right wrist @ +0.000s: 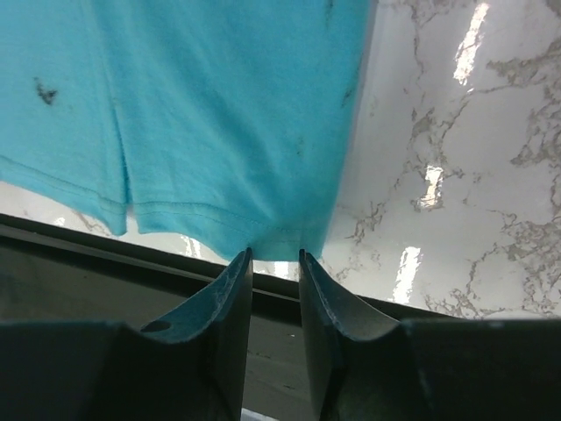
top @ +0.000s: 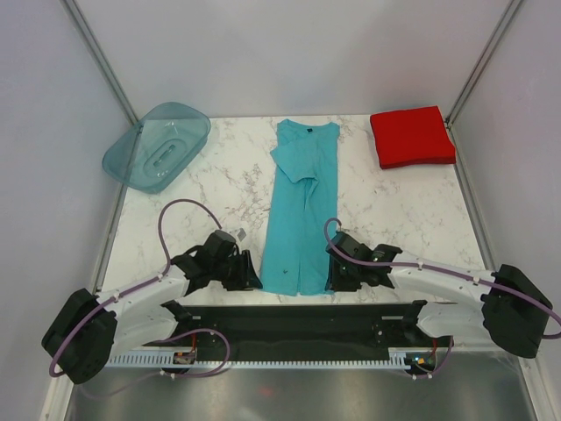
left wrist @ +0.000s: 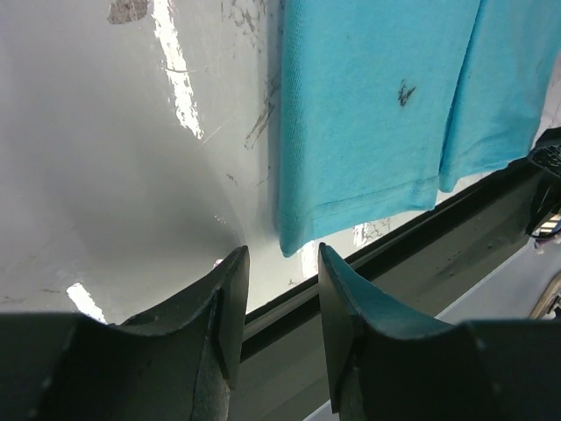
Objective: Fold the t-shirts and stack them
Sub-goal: Fold the tshirt
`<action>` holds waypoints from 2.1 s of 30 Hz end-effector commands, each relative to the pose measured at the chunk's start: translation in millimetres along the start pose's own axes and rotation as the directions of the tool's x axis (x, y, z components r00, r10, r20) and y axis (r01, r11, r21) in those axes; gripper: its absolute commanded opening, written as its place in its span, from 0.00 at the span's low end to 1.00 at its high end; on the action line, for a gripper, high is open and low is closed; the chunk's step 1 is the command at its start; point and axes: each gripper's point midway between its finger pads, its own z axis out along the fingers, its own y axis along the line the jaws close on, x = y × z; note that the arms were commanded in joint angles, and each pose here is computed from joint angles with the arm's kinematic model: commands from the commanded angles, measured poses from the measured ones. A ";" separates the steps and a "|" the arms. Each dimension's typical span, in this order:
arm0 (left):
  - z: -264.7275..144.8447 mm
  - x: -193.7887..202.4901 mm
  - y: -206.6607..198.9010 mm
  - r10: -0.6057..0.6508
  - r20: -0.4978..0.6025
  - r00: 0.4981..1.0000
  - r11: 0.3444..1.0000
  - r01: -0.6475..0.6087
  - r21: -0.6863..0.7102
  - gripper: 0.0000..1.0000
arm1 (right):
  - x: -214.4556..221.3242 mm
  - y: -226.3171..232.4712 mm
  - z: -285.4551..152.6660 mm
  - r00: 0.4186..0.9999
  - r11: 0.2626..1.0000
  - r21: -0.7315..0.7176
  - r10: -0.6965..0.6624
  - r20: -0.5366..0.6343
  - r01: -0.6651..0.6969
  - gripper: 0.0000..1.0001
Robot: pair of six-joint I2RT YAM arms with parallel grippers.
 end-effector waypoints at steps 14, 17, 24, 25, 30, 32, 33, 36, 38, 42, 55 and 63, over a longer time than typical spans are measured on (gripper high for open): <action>-3.0 -12.6 -10.7 0.060 0.026 0.998 0.998 -0.060 0.016 0.45 | -31.5 26.9 -28.1 0.995 0.999 -0.048 0.002 0.095 0.003 0.31; -2.5 -11.7 -10.3 0.059 0.022 0.998 0.998 -0.060 0.016 0.44 | -29.8 18.5 -17.1 0.996 1.000 0.003 -0.023 0.084 0.023 0.30; -8.5 -15.9 -20.6 0.079 0.040 0.996 0.995 -0.081 0.054 0.41 | -8.9 2.0 11.5 0.999 0.999 0.041 -0.035 0.008 0.034 0.26; -9.2 -16.1 -20.8 0.084 0.042 0.996 0.995 -0.087 0.056 0.41 | -6.6 0.6 11.9 0.999 0.998 0.043 -0.035 -0.001 0.035 0.24; -8.2 -13.3 -18.9 0.071 0.032 0.997 0.996 -0.073 0.052 0.41 | -1.8 -12.7 5.9 0.999 0.996 0.071 -0.050 0.000 0.050 0.24; -7.4 -12.5 -18.9 0.074 0.026 0.997 0.996 -0.076 0.052 0.41 | -3.6 -12.1 0.7 0.998 0.996 0.070 -0.055 0.006 0.054 0.24; -7.9 -13.2 -20.7 0.077 0.025 0.997 0.995 -0.078 0.057 0.41 | -7.6 -7.5 -2.3 0.998 0.997 0.059 -0.057 0.017 0.056 0.25; -8.3 -12.8 -23.5 0.076 0.016 0.997 0.995 -0.077 0.068 0.41 | -15.8 2.4 -12.9 0.997 0.997 0.038 -0.061 0.040 0.060 0.28; -8.0 -11.8 -23.6 0.077 0.011 0.997 0.995 -0.077 0.069 0.42 | -20.6 5.3 -19.0 0.997 0.998 0.032 -0.058 0.056 0.056 0.33; -5.1 -12.0 -17.2 0.087 0.013 0.996 0.995 -0.087 0.043 0.43 | -22.5 -2.5 -17.4 0.996 0.997 0.054 -0.060 0.065 0.057 0.37; 4.7 -3.9 -13.1 0.078 -0.039 0.996 0.996 -0.076 0.044 0.42 | -1.6 -10.2 6.3 1.000 1.000 -0.020 0.008 0.009 -0.008 0.41; 7.8 2.8 -14.7 0.067 -0.061 0.996 0.995 -0.062 0.075 0.22 | 4.5 -20.2 8.0 1.000 1.000 -0.007 0.020 0.009 -0.020 0.29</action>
